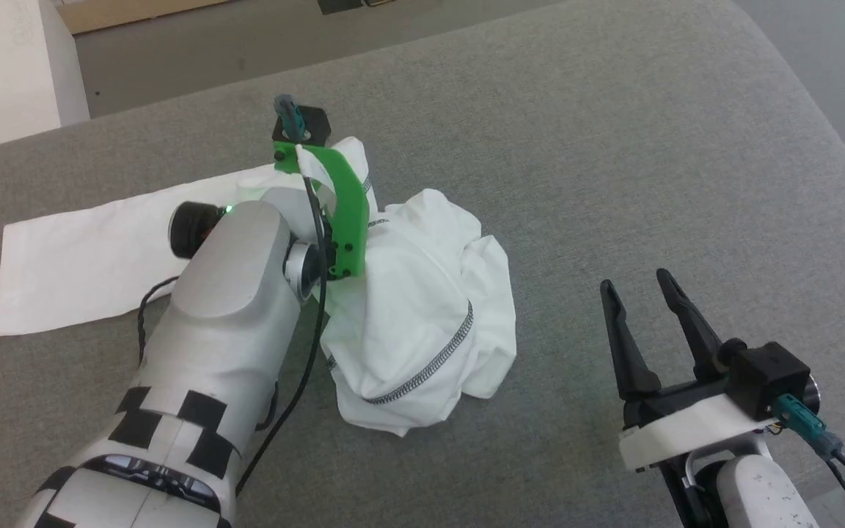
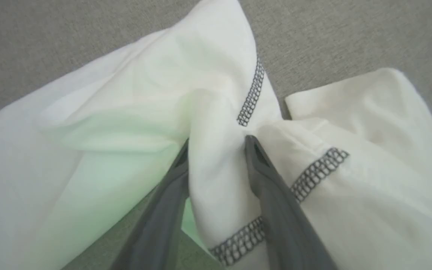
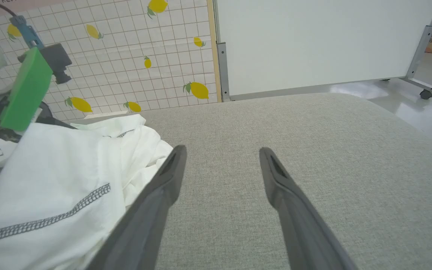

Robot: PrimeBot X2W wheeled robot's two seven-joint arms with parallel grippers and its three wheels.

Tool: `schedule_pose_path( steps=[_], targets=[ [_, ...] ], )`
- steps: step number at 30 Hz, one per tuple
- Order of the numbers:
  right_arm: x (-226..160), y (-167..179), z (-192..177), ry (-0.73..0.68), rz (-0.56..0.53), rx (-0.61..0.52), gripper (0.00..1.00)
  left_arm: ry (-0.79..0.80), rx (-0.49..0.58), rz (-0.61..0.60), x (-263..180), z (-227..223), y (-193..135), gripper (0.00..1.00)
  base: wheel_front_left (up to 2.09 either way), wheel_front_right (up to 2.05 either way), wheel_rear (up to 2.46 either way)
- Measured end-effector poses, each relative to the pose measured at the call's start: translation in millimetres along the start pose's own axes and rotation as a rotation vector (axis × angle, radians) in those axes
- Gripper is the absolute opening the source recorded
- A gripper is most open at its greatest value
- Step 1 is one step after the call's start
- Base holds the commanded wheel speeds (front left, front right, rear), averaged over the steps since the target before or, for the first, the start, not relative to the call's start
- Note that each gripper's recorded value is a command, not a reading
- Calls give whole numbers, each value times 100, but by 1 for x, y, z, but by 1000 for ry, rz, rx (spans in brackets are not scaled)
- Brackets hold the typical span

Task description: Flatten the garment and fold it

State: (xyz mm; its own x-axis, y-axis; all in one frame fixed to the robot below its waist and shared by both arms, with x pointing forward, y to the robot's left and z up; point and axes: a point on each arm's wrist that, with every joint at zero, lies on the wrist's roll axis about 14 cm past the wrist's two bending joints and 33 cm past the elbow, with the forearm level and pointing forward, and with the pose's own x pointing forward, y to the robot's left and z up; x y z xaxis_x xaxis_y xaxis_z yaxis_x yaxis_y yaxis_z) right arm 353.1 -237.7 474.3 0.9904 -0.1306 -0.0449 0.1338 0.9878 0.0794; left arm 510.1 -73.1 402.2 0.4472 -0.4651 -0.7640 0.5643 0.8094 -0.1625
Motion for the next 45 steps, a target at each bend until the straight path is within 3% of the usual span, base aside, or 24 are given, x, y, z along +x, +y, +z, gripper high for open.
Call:
schedule_pose_path(
  steps=[8,11,19,24,25,26,30,34,38,45],
  targets=[
    [6,14,6,-24,47,0,100,-545,-50,64,-54,87,15,0,0,0,0],
    [8,20,13,-47,68,-11,100,-673,-90,109,-78,82,30,0,0,0,0],
    [10,38,25,-77,124,-10,100,-717,-284,401,-144,-32,113,0,0,0,0],
    [14,57,27,-70,180,-3,100,-641,-443,573,-183,-126,139,0,0,0,0],
    [15,61,26,-63,193,-3,100,-622,-472,596,-189,-143,140,34,0,0,0],
    [16,65,24,-50,205,-2,100,-615,-489,609,-194,-155,140,100,0,0,0],
    [17,96,7,49,298,-16,100,-633,-554,633,-209,-177,141,100,0,0,0],
    [7,131,-31,247,426,-66,100,-827,-571,716,-238,-168,153,100,0,0,0],
    [-1,140,-71,454,515,-185,100,-929,-556,774,-256,-168,161,100,0,0,0],
    [8,150,-105,646,596,-318,100,-1066,-491,801,-280,-137,169,100,0,0,0]
  ],
)
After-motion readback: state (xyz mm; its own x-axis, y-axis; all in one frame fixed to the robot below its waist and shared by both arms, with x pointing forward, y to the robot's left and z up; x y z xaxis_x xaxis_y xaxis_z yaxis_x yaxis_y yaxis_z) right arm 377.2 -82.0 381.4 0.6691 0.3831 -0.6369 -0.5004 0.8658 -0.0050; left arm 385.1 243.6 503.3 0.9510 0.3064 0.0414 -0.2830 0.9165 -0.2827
